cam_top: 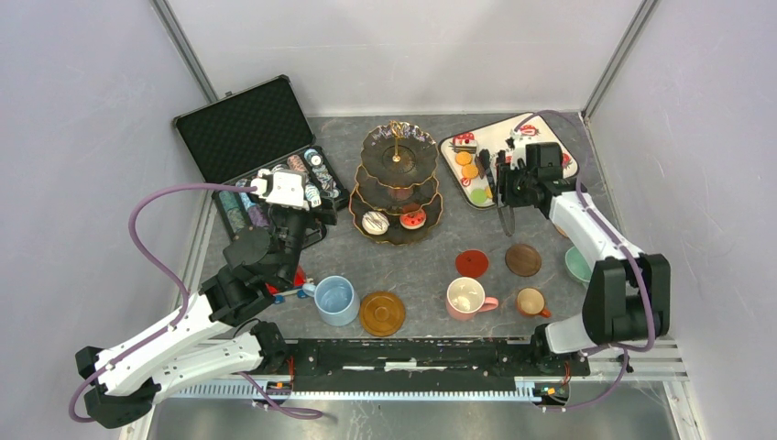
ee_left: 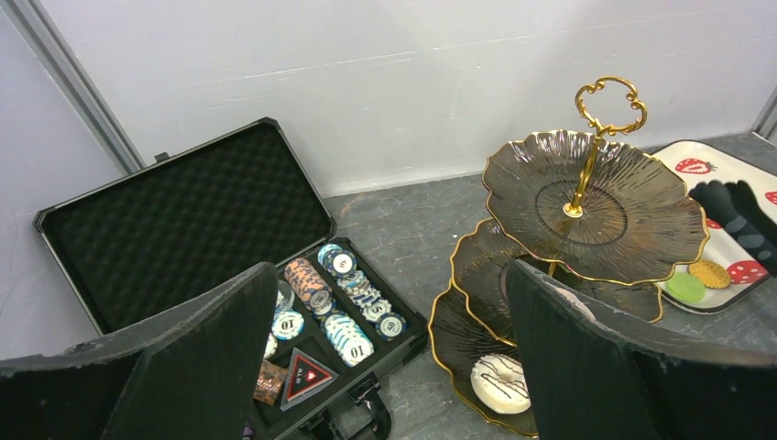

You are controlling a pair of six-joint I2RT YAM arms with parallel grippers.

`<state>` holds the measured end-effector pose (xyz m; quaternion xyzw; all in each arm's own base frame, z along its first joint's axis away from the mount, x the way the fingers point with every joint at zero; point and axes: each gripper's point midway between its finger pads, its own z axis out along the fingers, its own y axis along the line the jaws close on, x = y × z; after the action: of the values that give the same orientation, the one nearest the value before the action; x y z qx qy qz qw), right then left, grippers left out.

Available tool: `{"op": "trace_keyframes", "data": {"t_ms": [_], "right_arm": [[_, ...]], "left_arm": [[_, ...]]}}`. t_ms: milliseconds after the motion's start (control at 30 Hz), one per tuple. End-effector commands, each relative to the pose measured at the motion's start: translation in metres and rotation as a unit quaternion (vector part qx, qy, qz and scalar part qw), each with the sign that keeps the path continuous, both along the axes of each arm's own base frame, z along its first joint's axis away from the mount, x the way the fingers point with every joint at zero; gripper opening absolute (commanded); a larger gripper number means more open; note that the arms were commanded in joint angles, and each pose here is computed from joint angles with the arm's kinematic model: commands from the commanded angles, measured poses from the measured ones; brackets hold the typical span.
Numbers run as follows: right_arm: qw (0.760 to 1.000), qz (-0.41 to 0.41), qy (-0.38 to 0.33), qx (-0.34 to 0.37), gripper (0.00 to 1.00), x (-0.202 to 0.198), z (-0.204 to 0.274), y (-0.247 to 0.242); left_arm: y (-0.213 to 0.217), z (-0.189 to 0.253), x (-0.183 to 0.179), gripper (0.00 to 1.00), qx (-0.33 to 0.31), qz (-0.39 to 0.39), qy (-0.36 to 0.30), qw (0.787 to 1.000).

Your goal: Serve the afternoon tea

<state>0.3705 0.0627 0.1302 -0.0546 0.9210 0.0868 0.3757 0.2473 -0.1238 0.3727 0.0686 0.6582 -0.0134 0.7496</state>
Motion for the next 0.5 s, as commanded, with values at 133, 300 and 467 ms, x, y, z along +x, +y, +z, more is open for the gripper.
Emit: {"op": "trace_keyframes", "data": {"t_ms": [133, 300, 467], "right_arm": [[0.999, -0.018, 0.021, -0.047, 0.5, 0.02, -0.02, -0.014], [0.999, -0.016, 0.04, -0.033, 0.5, 0.03, -0.033, -0.008], [0.998, -0.024, 0.048, -0.027, 0.5, 0.042, -0.04, -0.006]], "left_arm": [[0.006, 0.019, -0.002, 1.0, -0.038, 0.003, -0.015, 0.999], [0.005, 0.02, -0.003, 1.0, -0.039, 0.002, -0.016, 0.999], [0.006, 0.02, -0.003, 1.0, -0.039, 0.004, -0.016, 0.999]]}}
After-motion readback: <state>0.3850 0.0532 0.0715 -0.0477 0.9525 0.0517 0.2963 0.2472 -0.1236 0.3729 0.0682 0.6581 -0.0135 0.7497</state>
